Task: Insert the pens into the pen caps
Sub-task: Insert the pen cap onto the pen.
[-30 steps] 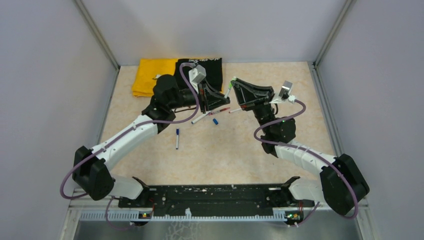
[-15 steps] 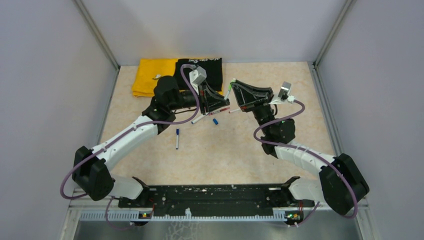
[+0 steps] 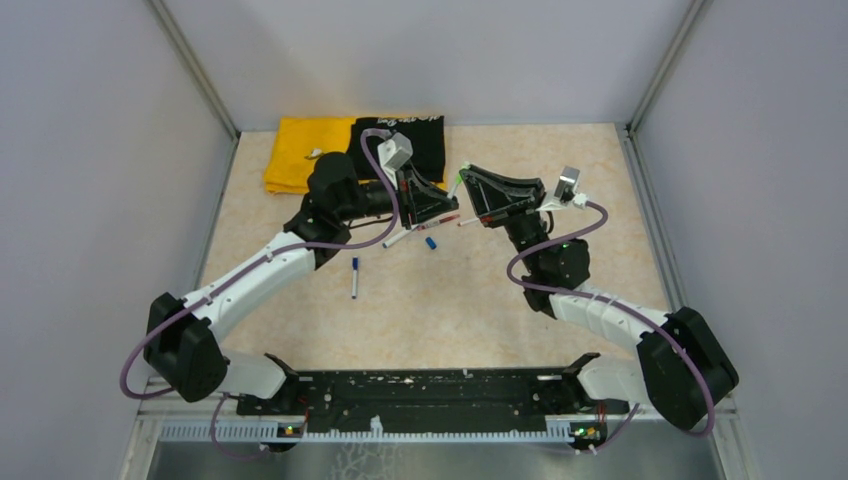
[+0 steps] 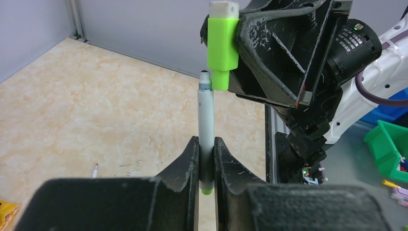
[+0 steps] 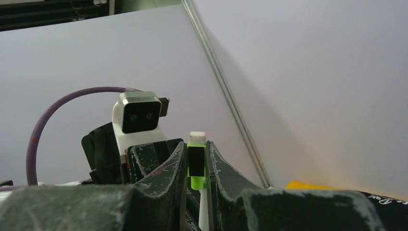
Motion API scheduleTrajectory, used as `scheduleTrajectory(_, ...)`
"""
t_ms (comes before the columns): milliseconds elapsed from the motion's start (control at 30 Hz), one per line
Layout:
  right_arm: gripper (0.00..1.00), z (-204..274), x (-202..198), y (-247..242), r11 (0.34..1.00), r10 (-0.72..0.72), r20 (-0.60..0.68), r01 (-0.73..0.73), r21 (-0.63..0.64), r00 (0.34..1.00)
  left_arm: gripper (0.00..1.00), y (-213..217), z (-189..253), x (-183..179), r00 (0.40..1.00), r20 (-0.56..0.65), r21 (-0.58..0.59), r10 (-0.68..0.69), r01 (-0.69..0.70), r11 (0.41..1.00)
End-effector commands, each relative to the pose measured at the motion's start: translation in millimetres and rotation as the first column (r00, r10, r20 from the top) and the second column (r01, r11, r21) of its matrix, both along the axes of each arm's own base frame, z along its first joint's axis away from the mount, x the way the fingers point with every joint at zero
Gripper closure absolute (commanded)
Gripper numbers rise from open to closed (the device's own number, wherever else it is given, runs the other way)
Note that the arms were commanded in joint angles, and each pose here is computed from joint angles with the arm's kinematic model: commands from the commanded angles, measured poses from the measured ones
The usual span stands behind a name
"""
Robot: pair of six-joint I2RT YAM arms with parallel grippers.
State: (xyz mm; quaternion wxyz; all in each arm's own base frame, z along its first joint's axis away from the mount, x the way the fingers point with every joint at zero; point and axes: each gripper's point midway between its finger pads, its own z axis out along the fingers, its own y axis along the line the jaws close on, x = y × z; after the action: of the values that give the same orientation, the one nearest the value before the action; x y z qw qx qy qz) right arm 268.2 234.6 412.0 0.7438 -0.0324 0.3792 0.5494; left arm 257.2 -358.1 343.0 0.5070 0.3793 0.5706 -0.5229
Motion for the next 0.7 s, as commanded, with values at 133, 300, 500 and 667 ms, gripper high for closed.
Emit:
scheduleTrajectory(133, 1.00, 4, -5, -2, 1.000, 0.003, 0.021, -0.003, -0.004, 1.000, 1.00, 3, 20, -9, 0.997, 0.070, -0.037, -0.010, 0.012, 0.999)
scheduleTrajectory(300, 0.99, -9, -4, 2, 1.000, 0.018, -0.005, -0.018, -0.021, 1.000, 1.00, 4, 20, -9, 0.998, 0.069, -0.037, -0.007, 0.010, 0.999)
scheduleTrajectory(500, 0.96, -19, -3, 4, 0.999, 0.026, -0.027, -0.027, -0.035, 0.999, 1.00, 3, 20, -9, 0.998, 0.068, -0.037, -0.009, 0.012, 0.999)
scheduleTrajectory(667, 0.96, -24, 0, 7, 0.999, 0.029, -0.038, -0.030, -0.043, 0.999, 1.00, 4, 20, -9, 0.998, 0.070, -0.038, -0.008, 0.011, 0.999)
